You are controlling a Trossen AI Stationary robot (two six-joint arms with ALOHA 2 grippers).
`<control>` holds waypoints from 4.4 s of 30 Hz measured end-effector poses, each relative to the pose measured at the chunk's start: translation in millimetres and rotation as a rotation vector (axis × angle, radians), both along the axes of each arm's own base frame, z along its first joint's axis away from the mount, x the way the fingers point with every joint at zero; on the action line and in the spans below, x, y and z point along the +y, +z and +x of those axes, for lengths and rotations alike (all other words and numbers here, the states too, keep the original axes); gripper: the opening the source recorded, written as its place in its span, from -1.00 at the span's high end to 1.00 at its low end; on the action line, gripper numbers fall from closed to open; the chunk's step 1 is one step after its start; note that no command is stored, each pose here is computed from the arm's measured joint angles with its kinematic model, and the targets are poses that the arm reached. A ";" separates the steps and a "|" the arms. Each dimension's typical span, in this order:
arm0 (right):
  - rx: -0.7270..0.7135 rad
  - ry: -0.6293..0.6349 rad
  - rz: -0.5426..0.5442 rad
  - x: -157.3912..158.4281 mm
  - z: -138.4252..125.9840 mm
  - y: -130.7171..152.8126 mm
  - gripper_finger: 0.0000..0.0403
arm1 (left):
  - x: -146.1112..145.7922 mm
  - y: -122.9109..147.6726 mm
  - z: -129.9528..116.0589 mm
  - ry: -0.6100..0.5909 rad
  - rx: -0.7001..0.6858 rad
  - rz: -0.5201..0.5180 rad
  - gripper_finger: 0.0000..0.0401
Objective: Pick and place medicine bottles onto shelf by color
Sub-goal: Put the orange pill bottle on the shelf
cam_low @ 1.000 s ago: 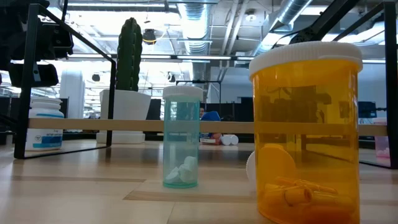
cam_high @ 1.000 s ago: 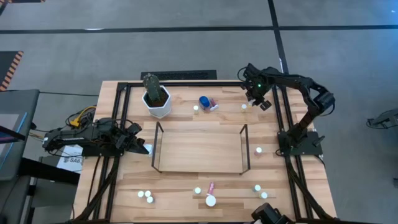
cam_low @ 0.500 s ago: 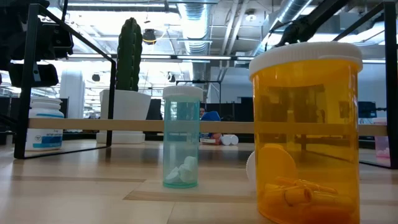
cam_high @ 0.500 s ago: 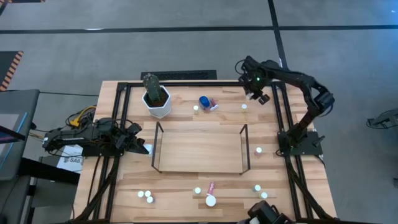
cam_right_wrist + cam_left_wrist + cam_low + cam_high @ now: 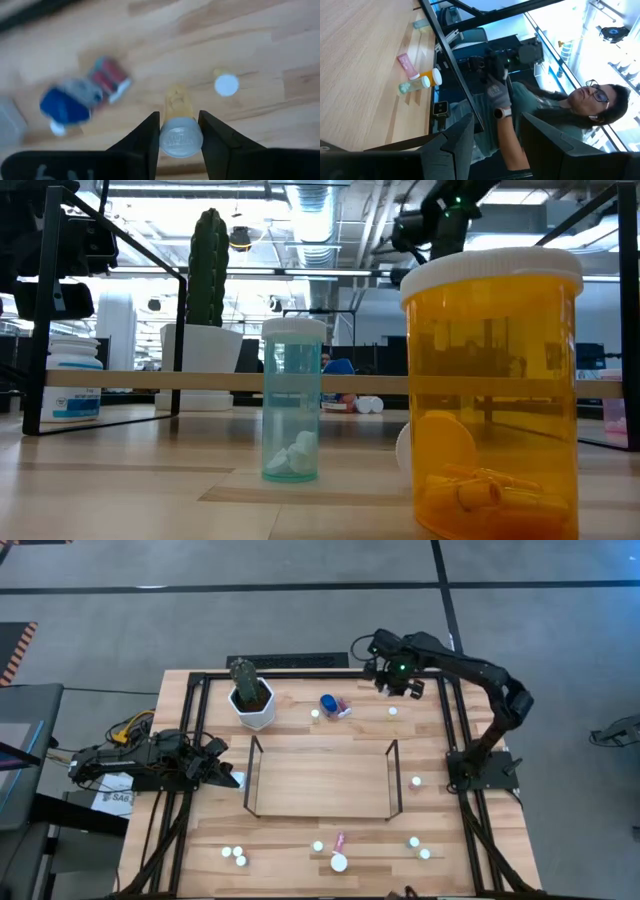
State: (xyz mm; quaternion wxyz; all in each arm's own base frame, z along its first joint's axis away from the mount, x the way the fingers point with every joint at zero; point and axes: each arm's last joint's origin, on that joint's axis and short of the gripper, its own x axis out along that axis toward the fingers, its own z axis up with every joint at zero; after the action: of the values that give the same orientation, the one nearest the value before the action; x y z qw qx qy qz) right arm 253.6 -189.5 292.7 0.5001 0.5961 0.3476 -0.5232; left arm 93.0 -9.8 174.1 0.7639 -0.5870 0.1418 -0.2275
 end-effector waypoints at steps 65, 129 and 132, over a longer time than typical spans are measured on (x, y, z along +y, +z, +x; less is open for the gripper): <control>0.277 1.619 0.006 210.2 67.3 -40.5 0.32 | 0.0 0.0 0.0 0.000 0.000 0.000 0.28; 0.289 1.477 0.026 150.1 81.6 -12.2 -0.37 | 0.0 0.0 0.0 0.000 0.000 0.000 0.28; 0.317 1.391 0.057 136.8 76.3 -7.6 -0.37 | 0.0 0.0 0.0 0.000 0.000 0.000 0.28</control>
State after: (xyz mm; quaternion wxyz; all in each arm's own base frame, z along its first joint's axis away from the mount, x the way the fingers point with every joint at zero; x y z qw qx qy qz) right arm 329.9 -52.7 285.2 0.6457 0.1658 0.7293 -0.1543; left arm 93.0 -9.8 174.1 0.7639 -0.5870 0.1418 -0.2275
